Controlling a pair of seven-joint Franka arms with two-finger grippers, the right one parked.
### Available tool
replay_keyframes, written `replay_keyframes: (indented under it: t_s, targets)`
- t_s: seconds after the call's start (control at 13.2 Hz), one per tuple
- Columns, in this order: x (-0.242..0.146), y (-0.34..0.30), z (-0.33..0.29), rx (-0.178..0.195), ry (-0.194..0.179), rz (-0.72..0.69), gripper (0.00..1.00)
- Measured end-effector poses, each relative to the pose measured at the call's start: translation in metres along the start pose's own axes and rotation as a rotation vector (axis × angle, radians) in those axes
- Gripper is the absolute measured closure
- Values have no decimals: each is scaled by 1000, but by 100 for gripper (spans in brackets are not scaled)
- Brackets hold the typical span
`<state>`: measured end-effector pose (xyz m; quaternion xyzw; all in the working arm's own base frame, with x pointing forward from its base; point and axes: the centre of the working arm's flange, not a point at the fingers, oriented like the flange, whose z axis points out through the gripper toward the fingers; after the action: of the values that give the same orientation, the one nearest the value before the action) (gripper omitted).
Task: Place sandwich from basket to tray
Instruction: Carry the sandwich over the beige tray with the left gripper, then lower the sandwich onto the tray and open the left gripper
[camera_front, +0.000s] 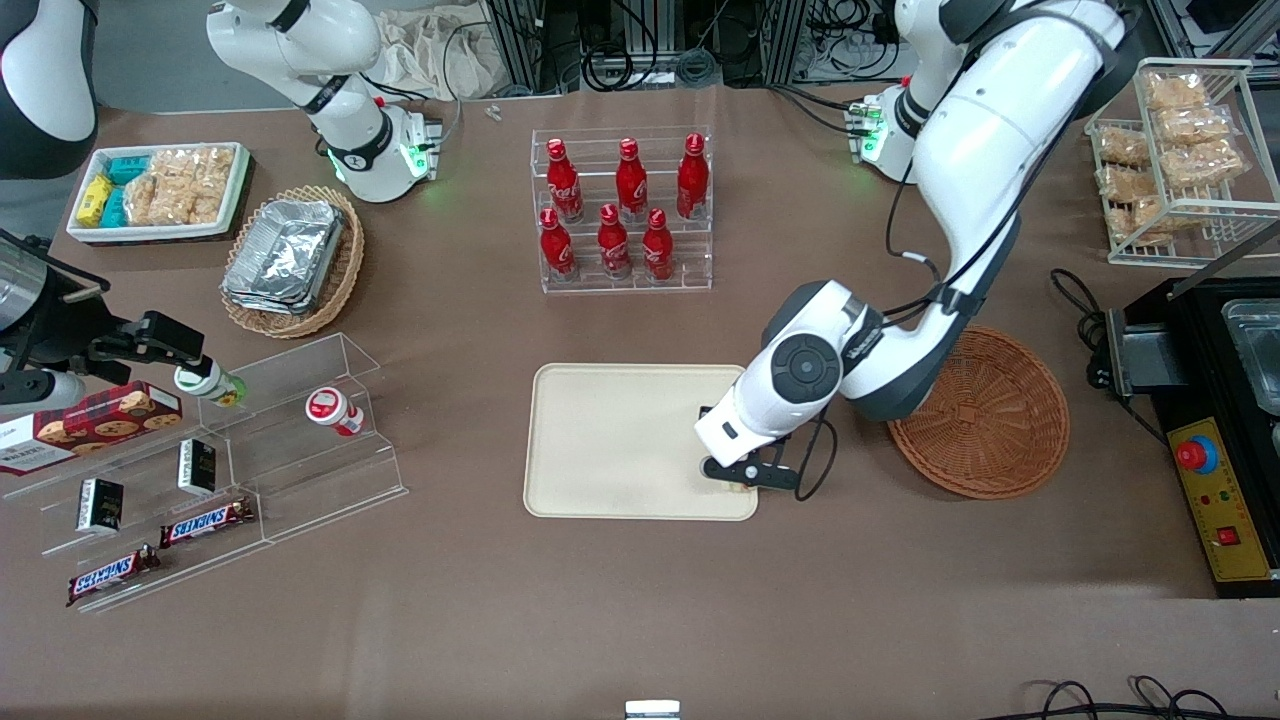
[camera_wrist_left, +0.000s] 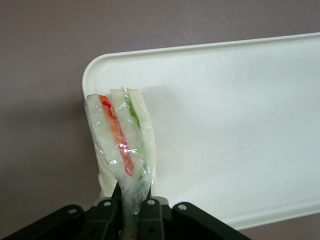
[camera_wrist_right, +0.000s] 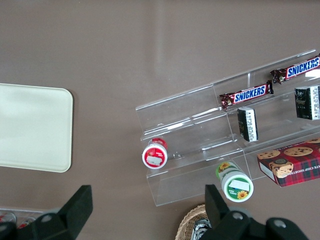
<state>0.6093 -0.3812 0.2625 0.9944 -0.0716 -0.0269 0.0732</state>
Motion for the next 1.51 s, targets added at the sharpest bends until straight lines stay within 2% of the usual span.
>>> replay_keyframes:
  t_s: [0.15,0.45,0.61,0.68,0.83,1.13,1.29,1.36,1.51]
  targets:
    - [3,-3,16,-15,1,-7,85]
    - [3,-2,23,-20,-5,-7,86]
    - [2,0,24,-20,-7,-19,80]
    - [1,2,26,-19,-9,-28,71]
    - [0,3,27,-19,-11,-49,67]
    - [4,0,23,-23,-2,-79,26]
    - [16,-9,4,-31,32,-96,7]
    - [21,-12,-14,-36,62,-102,0]
    - [29,-18,-63,-23,140,-103,0]
